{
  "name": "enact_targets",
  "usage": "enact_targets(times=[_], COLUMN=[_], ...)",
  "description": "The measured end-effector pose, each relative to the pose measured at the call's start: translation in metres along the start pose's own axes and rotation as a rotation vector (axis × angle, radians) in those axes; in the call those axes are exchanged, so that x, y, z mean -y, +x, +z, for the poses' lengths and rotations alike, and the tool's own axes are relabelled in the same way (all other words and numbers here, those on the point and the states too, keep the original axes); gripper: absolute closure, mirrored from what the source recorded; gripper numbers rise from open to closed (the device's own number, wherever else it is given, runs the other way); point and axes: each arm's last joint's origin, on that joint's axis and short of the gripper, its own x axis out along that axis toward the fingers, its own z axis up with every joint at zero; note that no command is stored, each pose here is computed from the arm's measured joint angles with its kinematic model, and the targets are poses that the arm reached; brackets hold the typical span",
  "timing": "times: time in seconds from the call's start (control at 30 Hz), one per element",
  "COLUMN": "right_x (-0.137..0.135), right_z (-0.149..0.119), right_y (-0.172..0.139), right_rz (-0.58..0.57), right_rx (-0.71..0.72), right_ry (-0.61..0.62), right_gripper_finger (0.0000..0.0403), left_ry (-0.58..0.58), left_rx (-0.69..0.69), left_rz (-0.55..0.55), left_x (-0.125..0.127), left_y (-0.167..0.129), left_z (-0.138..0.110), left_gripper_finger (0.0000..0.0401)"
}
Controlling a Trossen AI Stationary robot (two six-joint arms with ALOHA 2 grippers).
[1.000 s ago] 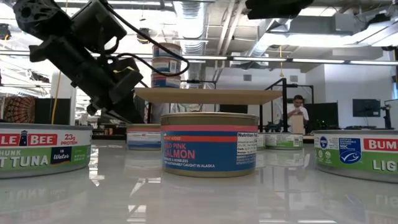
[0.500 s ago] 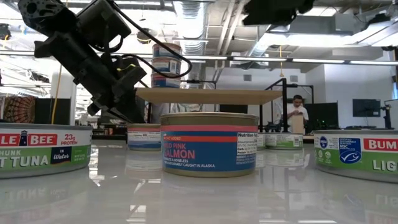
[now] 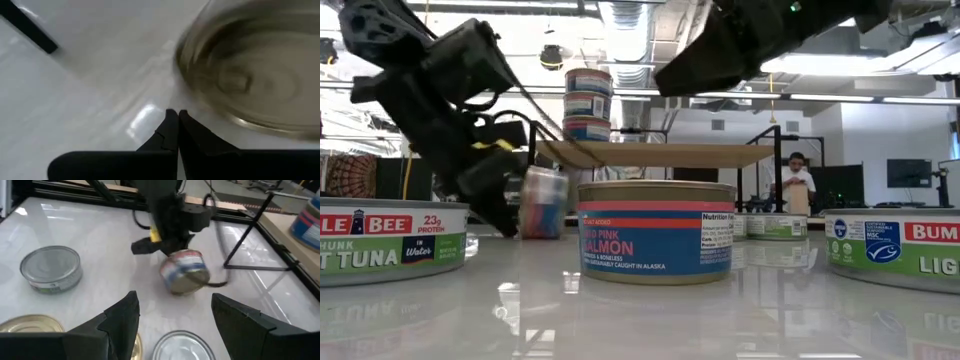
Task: Stack canned seafood by type on shelf
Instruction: Stack the blue tuna can on top of the blue tuna can
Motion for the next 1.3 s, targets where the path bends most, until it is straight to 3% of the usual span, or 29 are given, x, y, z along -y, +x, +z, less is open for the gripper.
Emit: enact_targets(times=[0.37,0.57,0.73,1.03,1.17,1.3], right_x=[0.001,0.01,0.017,0.02,0.025,0.028], right_z=[-0.015,-0.018,-0.015,-0.024,-0.024,-0.015], right_y=[0.025,0.032,0.035,0.048,0.039,0.019], right_rz=[0.025,0.001,0.009,-0.009,-0.027,-0.025], right_rx=[-0.067,-0.075,-0.04,-0.128,-0.217,-0.262], right_ry=[0.02,0.073,0.099,0.06,0.07,0.073], right_gripper_finger=[0.0129,0.0127,0.0116,0.0059,0.0045,0.0045], left_ry=[0.052,0.088,0.133,0.49,0.637,0.844], left_rx=[0.077,0.164,0.237,0.332,0.221,0.087], left_rz=[0.001,-0.005,-0.06,-0.118,-0.131,-0.166], left_x=[0.011,0.012,0.007,0.022,0.033,0.044], left_y=[-0.009,-0.033,-0.061,-0.091,-0.092,-0.086], left_z=[-0.007,-0.003,0.006,0.036,0.062,0.084], left_gripper_finger=[0.0401,0.0385,0.0321,0.0157,0.0103,0.0084])
